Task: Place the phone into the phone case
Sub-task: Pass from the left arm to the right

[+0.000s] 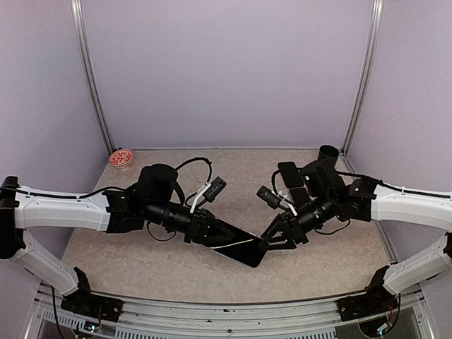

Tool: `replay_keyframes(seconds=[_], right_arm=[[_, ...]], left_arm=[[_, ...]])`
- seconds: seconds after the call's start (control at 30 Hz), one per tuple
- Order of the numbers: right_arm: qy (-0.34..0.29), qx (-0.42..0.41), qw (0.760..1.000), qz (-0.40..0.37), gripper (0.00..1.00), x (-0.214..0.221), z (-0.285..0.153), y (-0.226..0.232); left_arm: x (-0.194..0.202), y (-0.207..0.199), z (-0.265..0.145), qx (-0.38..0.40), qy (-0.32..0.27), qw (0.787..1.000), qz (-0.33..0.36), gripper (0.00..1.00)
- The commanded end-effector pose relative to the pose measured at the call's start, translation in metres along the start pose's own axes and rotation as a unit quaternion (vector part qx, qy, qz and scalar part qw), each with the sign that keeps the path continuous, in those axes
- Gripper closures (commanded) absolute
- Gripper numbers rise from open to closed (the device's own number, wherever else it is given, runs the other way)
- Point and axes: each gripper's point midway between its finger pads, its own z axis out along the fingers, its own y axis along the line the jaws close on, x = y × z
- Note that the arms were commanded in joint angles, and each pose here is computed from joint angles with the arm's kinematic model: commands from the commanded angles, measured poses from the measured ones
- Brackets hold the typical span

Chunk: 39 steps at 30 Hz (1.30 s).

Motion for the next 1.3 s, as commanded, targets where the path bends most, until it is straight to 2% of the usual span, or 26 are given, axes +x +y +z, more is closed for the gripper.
replay_keyframes(seconds=[0.0, 0.27, 0.57, 0.67, 0.83, 0.87, 0.97, 1.03, 1.13, 1.27], right_arm=[[0.01, -0.007, 1.0, -0.021, 0.62, -0.004, 0.006, 0.009], [0.021, -0.023, 0.999, -0.027, 0.63, -0.003, 0.017, 0.011], [0.027, -0.055, 0.997, -0.038, 0.69, -0.002, 0.03, 0.02], [0.025, -0.067, 0.996, -0.045, 0.76, -0.003, 0.031, 0.024], [0.021, -0.099, 0.993, -0.053, 1.0, -0.001, 0.032, 0.034], [0.021, -0.103, 0.993, -0.054, 1.0, 0.0, 0.033, 0.035], [0.018, -0.109, 0.992, -0.059, 1.0, 0.0, 0.031, 0.039], [0.01, -0.099, 0.993, -0.064, 1.0, -0.001, 0.03, 0.037], [-0.009, -0.074, 0.994, -0.075, 1.0, -0.009, 0.025, 0.036], [-0.046, -0.031, 0.995, -0.085, 1.0, -0.025, 0.016, 0.031]], left_arm=[[-0.016, -0.01, -0.001, 0.012, -0.007, 1.0, 0.027, 1.0], [-0.012, -0.015, 0.003, 0.038, 0.004, 0.999, 0.027, 1.0], [-0.012, -0.018, 0.008, 0.055, 0.005, 0.998, 0.024, 1.0], [-0.011, -0.018, 0.009, 0.059, 0.005, 0.998, 0.022, 1.0], [-0.009, -0.016, 0.011, 0.065, 0.003, 0.998, 0.015, 1.0], [-0.009, -0.015, 0.011, 0.063, 0.001, 0.998, 0.014, 1.0], [-0.013, -0.01, 0.011, 0.053, -0.009, 0.998, 0.01, 0.86], [-0.019, -0.006, 0.008, 0.045, -0.025, 0.999, 0.006, 0.69], [-0.033, 0.006, -0.005, 0.017, -0.064, 0.998, -0.008, 0.51], [-0.051, 0.034, -0.039, -0.047, -0.145, 0.987, -0.047, 0.38]])
